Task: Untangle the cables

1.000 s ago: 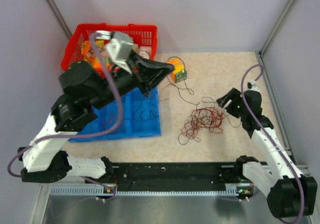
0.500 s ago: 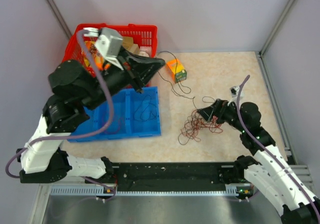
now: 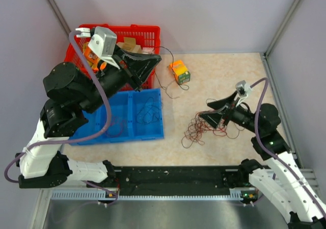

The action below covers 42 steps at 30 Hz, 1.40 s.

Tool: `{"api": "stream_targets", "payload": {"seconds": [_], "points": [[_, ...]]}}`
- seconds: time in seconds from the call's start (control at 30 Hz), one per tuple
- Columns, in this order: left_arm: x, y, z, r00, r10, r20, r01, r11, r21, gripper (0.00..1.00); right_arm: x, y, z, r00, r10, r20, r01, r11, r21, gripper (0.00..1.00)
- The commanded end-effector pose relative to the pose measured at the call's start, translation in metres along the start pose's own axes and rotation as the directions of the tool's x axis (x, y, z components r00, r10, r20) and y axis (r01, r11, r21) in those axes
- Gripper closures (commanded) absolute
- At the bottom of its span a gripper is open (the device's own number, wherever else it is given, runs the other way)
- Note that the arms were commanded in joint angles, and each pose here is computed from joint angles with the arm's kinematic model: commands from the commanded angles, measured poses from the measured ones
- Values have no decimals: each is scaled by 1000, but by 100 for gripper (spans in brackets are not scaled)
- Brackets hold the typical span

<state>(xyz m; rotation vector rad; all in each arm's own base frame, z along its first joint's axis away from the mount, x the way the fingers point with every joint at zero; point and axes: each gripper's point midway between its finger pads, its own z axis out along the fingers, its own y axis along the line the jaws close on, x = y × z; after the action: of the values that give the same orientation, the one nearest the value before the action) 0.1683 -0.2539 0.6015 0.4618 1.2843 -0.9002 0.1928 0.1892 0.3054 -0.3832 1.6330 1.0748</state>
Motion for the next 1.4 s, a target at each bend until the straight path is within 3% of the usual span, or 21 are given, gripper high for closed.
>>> {"api": "stream_targets", "payload": {"seconds": [0.0,0.13,0.33,0.43,0.47,0.53,0.57,0.8,1.0,1.17,1.27,1.37], "points": [[-14,0,-3,999,-4,47,4,1000,2,100,-1,43,19,998,-62,0,60,966,-252,9],[-7,0,-1,1000,-9,30,9,1000,2,100,-11,69,54,996,-80,30,85,950,-301,9],[-5,8,-5,999,-4,34,6,999,-35,100,6,67,123,999,-21,31,27,977,-213,10],[2,17,-10,1000,13,20,-12,997,-79,100,16,68,153,1000,-2,11,4,984,-180,17],[5,20,-11,1000,18,15,-16,996,-89,100,17,64,160,1000,1,-1,-1,990,-144,31],[7,26,-16,999,34,11,-32,993,-114,100,12,64,164,1000,12,-17,-14,993,-116,87],[9,31,-19,999,46,8,-45,990,-137,100,9,65,164,1000,28,-13,-29,994,-105,100],[63,86,-35,986,122,-113,-157,907,-390,100,-29,96,161,968,242,67,-226,956,-188,100],[100,114,-47,980,126,-156,-188,845,-501,100,-26,112,211,943,327,58,-308,926,-220,100],[146,119,-46,980,-69,-188,-27,884,-467,100,15,102,260,948,316,51,-306,942,-136,100],[186,143,-55,948,-195,-251,37,852,-522,100,44,93,279,961,271,61,-264,959,-104,100],[212,159,-69,938,-212,-273,26,831,-556,100,63,93,288,961,261,88,-248,959,-136,100]]}}
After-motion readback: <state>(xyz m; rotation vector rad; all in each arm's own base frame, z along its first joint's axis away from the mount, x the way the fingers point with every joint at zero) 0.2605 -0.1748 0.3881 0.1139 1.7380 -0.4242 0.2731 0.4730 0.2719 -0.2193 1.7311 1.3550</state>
